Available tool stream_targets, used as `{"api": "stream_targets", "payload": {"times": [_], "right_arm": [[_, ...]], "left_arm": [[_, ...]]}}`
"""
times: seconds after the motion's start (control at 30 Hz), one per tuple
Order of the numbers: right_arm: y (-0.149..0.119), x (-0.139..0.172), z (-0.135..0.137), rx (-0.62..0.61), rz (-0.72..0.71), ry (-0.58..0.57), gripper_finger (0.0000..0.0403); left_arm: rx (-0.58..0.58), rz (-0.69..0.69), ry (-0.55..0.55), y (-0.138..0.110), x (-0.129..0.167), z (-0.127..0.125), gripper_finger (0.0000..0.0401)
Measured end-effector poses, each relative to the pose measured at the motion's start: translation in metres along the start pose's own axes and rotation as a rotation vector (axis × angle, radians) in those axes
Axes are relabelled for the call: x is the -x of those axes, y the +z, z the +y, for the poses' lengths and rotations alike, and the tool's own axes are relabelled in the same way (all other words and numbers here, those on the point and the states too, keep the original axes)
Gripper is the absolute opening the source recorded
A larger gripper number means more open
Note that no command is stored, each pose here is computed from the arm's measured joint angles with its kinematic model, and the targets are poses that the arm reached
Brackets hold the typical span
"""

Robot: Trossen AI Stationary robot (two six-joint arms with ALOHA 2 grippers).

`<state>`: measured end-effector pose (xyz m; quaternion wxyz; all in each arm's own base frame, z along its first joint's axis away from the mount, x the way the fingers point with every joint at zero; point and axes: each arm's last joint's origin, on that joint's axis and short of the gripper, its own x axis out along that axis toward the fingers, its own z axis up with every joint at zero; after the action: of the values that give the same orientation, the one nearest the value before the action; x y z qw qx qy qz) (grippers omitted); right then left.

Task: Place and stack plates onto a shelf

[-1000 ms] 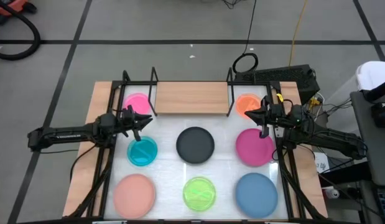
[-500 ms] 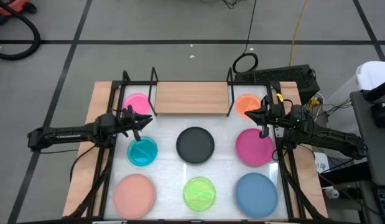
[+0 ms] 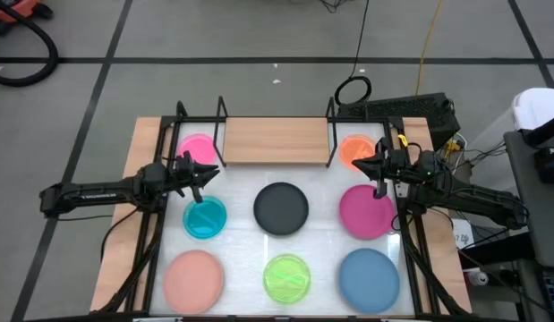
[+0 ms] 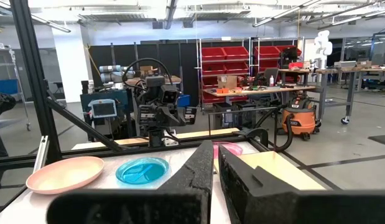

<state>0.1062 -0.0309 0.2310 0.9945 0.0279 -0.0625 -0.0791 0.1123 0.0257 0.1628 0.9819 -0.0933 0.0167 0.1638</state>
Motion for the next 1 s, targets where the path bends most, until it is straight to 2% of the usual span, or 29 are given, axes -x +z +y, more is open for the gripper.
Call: {"api": "stream_targets", "payload": {"times": [0.37, 0.67, 0.87, 1.0], "right_arm": [[0.001, 0.0, 0.0, -0.002, -0.006, -0.001, 0.0011], [0.03, 0.005, 0.003, 0.046, -0.31, 0.025, 0.0011], [0.032, 0.005, 0.004, 0.048, -0.337, 0.026, 0.0011], [0.029, 0.003, 0.002, -0.06, -0.309, 0.008, 0.0011]], "left_arm": [[0.0, 0.001, 0.0, 0.0, 0.0, 0.0, 0.0084], [0.0, 0.0, 0.0, 0.0, 0.0, 0.0, 0.0084], [0.0, 0.001, 0.0, 0.0, 0.0, 0.0, 0.0084], [0.0, 0.0, 0.0, 0.0, 0.0, 0.0, 0.0084]]}}
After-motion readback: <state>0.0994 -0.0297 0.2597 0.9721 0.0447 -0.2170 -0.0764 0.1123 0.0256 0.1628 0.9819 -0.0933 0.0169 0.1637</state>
